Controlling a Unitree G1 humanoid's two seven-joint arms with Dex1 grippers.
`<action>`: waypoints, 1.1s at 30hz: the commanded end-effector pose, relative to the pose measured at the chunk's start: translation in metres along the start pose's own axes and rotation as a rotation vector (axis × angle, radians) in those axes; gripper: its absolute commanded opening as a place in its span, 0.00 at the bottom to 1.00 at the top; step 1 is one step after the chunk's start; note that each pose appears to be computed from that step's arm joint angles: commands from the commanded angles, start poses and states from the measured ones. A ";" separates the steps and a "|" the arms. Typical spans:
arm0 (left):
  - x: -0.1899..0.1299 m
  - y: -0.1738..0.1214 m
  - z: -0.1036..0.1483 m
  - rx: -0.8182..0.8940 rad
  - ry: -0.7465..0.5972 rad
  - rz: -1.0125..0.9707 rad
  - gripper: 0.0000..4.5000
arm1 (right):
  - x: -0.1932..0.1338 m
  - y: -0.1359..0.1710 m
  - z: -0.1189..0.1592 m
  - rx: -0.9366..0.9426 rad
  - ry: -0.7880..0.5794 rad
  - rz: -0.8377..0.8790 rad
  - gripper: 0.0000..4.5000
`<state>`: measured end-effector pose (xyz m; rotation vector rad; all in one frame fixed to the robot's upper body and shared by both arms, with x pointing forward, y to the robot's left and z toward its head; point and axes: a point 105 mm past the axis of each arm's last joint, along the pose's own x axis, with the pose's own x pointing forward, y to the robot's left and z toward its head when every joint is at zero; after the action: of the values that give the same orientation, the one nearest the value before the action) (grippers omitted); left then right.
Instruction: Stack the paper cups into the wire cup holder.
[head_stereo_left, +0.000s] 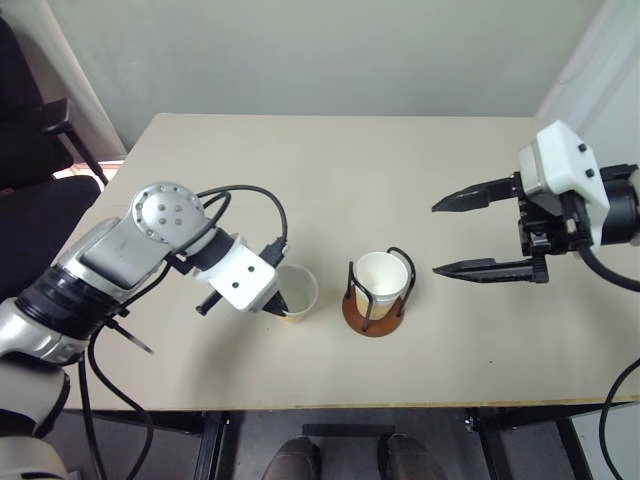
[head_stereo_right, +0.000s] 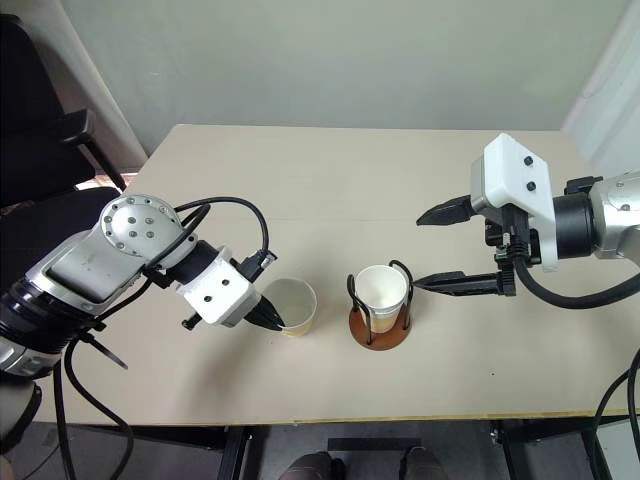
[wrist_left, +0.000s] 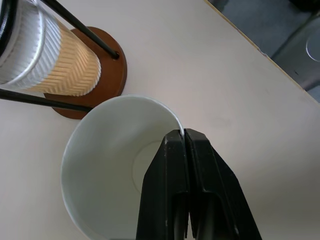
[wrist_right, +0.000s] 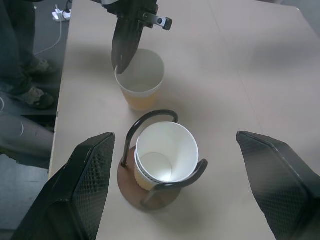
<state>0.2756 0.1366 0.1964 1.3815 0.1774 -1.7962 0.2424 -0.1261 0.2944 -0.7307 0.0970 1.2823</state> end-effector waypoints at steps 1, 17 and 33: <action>-0.012 0.006 0.008 0.014 0.004 0.000 0.00 | -0.008 -0.001 0.009 -0.047 -0.010 -0.037 0.90; -0.076 0.098 0.075 -0.097 -0.399 0.307 0.00 | -0.023 0.012 -0.006 0.085 0.044 -0.026 0.90; -0.032 0.114 0.084 0.019 -0.403 0.175 0.00 | -0.033 0.019 -0.004 0.100 0.071 -0.098 0.90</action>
<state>0.2988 0.0346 0.2896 0.9299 -0.1342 -1.8581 0.2212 -0.1522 0.2858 -0.6515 0.2257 1.1854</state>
